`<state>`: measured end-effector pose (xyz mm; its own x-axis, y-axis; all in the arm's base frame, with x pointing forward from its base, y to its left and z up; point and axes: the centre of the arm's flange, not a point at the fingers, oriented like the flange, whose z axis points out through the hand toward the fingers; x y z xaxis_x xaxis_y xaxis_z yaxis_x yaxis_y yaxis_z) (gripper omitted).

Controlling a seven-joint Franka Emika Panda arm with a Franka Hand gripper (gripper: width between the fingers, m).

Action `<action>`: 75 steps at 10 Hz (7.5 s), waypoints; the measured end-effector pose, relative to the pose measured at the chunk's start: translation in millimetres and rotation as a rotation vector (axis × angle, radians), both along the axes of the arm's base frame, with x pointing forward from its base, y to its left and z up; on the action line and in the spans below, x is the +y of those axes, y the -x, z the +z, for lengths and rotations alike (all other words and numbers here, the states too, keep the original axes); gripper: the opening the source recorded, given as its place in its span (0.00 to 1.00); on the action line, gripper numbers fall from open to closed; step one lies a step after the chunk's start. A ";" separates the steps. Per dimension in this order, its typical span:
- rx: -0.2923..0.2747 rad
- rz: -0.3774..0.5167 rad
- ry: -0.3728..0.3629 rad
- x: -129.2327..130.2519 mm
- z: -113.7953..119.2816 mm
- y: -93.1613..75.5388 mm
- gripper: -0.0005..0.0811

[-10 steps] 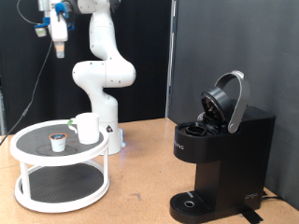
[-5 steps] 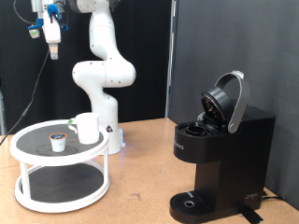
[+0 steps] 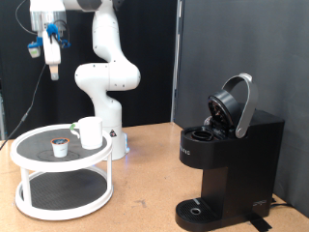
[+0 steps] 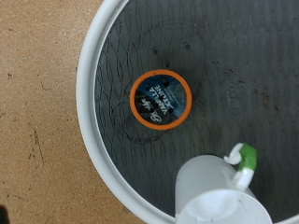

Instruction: Make a cup of coffee with the keurig machine

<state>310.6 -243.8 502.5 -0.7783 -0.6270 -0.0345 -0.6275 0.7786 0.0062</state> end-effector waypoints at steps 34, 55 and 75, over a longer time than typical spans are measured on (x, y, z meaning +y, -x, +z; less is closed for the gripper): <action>-0.019 -0.018 0.141 24.5 -180.3 -4.4 0.63; -0.254 -0.084 -0.503 61.1 -31.1 -42.7 0.47; -0.252 -0.065 -0.716 222.9 36.3 -158.0 0.47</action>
